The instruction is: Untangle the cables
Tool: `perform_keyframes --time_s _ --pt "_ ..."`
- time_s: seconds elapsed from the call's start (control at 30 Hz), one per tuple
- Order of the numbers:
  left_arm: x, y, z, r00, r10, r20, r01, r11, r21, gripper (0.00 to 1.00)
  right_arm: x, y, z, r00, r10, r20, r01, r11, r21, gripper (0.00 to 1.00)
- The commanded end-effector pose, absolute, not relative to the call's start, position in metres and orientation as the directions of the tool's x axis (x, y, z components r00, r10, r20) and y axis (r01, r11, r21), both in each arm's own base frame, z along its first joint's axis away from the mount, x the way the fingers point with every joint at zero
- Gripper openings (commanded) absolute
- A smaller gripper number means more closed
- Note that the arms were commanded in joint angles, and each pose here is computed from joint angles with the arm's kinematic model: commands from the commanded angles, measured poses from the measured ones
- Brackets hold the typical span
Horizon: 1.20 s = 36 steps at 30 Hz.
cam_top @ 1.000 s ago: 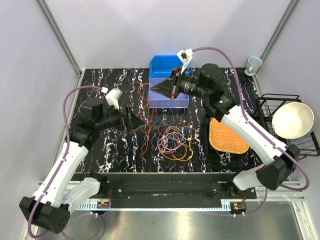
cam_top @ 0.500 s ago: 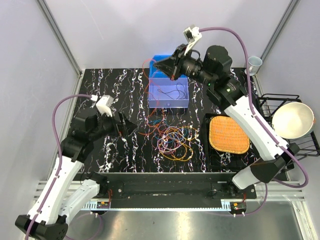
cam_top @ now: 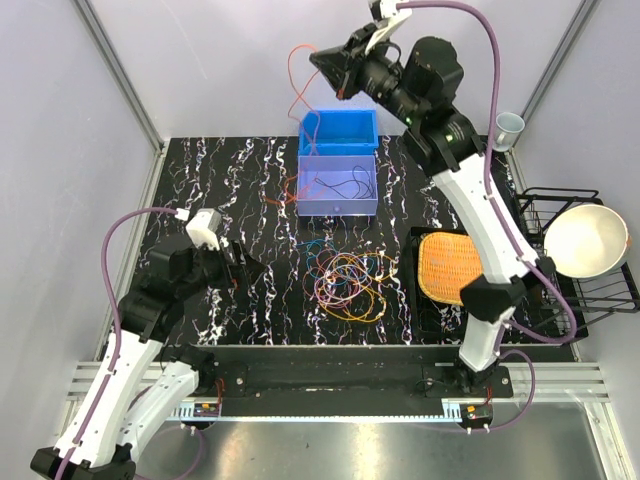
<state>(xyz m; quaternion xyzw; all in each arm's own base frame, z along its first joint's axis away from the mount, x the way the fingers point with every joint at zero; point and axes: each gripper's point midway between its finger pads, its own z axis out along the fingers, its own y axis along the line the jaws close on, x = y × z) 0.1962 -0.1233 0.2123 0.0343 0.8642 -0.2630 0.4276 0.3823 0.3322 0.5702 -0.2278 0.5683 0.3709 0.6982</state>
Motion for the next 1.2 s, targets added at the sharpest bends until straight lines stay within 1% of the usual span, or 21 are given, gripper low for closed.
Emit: perform_keyframes --time_s 0.0,0.17,0.27,0.33,0.47,0.67,1.0,1.17 --pt "0.206 -0.121 0.22 -0.589 -0.166 -0.791 0.289 0.871 -0.398 0.99 0.424 0.314 0.575 0.134 0.237 -0.962 -0.718 0.692 0.071 0.0" --pt "0.207 -0.121 0.218 -0.591 -0.166 -0.789 0.285 0.873 -0.397 0.99 0.469 0.291 0.569 0.137 0.259 -0.956 -0.674 0.731 0.101 0.0" --pt "0.207 -0.12 0.219 -0.587 -0.167 -0.792 0.285 0.874 -0.395 0.99 0.504 0.289 0.535 0.08 0.246 -0.966 -0.65 0.748 0.136 0.0" --pt "0.207 -0.12 0.218 -0.588 -0.165 -0.792 0.286 0.873 -0.395 0.99 0.517 0.288 0.519 0.054 0.238 -0.97 -0.633 0.759 0.151 0.0" --pt "0.208 -0.121 0.216 -0.596 -0.163 -0.787 0.284 0.873 -0.396 0.99 0.545 0.29 0.461 -0.042 0.177 -0.983 -0.593 0.788 0.167 0.0" --pt "0.209 -0.12 0.217 -0.59 -0.164 -0.791 0.28 0.877 -0.391 0.98 0.555 0.292 0.396 -0.171 0.132 -0.976 -0.554 0.807 0.206 0.0" --pt "0.21 -0.119 0.215 -0.596 -0.163 -0.787 0.275 0.879 -0.39 0.98 0.549 0.289 0.345 -0.26 0.136 -0.956 -0.524 0.812 0.258 0.0" --pt "0.21 -0.119 0.215 -0.595 -0.164 -0.787 0.272 0.88 -0.389 0.98 0.548 0.29 0.297 -0.344 0.128 -0.93 -0.495 0.817 0.296 0.0"
